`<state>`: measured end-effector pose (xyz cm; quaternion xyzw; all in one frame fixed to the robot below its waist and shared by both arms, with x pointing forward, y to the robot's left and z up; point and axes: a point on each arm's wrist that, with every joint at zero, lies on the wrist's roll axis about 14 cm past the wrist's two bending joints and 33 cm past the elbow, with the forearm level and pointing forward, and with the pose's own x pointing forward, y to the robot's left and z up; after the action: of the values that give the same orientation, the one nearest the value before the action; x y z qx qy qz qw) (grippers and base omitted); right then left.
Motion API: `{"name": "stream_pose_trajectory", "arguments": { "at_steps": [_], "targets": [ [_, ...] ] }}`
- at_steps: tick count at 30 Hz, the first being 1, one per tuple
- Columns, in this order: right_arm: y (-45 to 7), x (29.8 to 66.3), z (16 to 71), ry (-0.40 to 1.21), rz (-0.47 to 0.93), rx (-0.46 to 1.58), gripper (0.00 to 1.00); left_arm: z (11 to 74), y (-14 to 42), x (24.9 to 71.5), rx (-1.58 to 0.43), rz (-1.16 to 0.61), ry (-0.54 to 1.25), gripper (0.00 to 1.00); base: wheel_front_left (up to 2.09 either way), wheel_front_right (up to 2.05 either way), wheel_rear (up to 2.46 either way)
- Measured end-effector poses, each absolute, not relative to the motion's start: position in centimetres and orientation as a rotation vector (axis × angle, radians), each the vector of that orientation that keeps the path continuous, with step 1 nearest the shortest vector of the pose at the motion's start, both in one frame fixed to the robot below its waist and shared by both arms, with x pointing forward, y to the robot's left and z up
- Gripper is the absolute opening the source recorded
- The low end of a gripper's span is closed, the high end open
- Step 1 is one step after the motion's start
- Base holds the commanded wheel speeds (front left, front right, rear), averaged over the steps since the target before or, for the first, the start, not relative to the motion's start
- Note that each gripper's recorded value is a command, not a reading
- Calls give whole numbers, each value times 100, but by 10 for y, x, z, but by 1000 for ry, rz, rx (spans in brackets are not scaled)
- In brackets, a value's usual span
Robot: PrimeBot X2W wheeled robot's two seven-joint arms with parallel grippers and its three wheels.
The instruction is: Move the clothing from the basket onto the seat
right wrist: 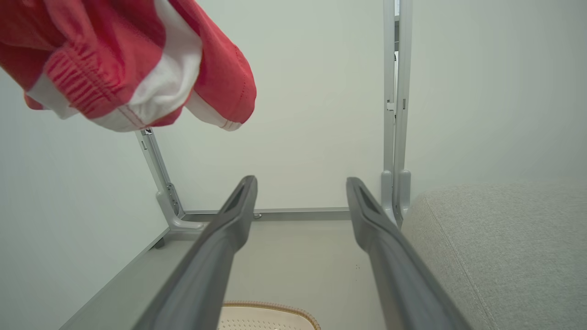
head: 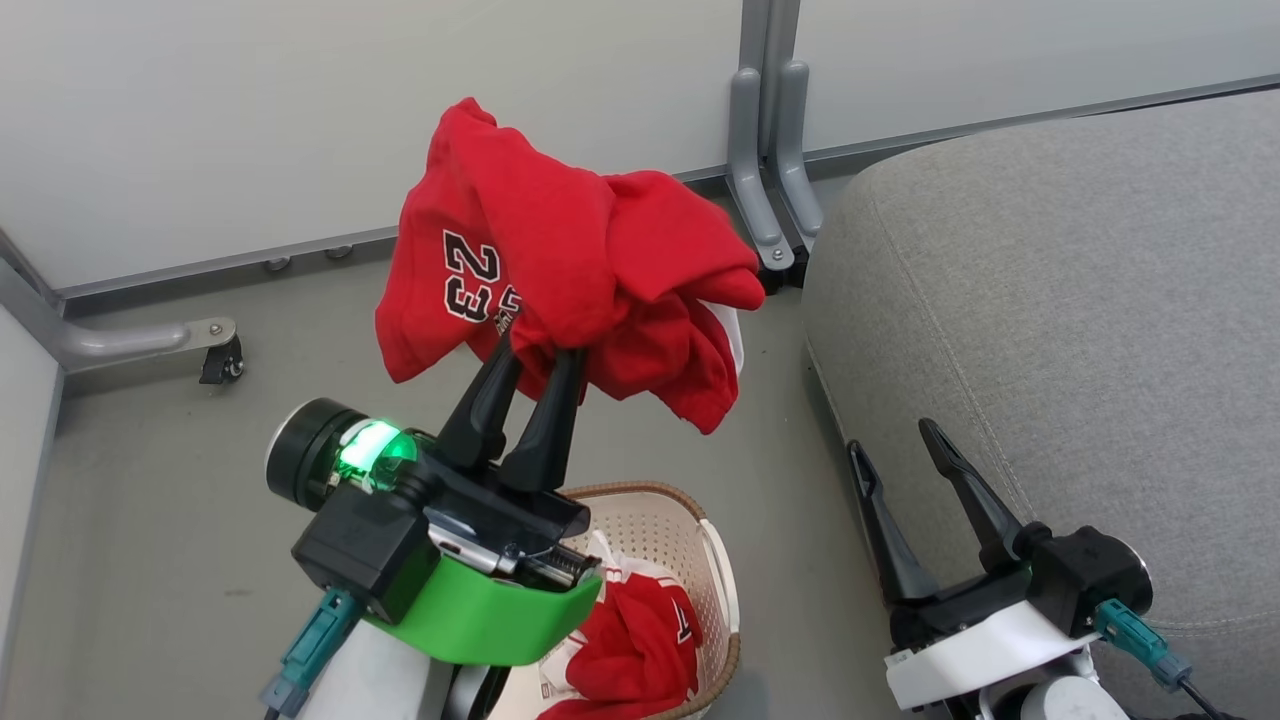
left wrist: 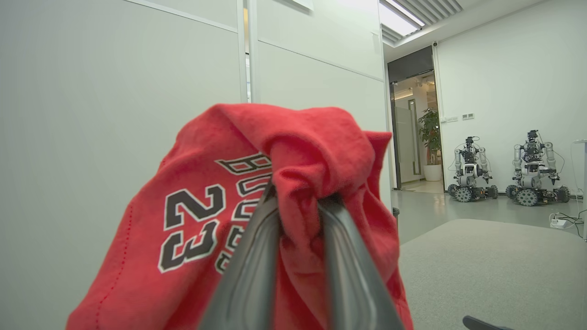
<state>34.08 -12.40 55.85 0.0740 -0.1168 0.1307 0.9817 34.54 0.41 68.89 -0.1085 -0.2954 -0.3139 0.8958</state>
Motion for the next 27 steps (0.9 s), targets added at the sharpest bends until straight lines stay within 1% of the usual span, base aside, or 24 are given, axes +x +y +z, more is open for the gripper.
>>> {"name": "stream_pose_trajectory", "arguments": {
  "at_steps": [15,19,22,27],
  "targets": [
    [-121,341,558,-232,267,159,100,691,7,346,-223,-642,-620,0,0,0,0],
    [-104,335,565,-250,340,144,100,686,7,349,-221,-638,-604,0,0,0,0],
    [-90,332,580,-294,397,147,100,683,6,351,-221,-640,-596,0,0,0,0],
    [-64,325,596,-339,527,115,100,677,-1,352,-224,-659,-574,0,0,0,0]
  ]
}}
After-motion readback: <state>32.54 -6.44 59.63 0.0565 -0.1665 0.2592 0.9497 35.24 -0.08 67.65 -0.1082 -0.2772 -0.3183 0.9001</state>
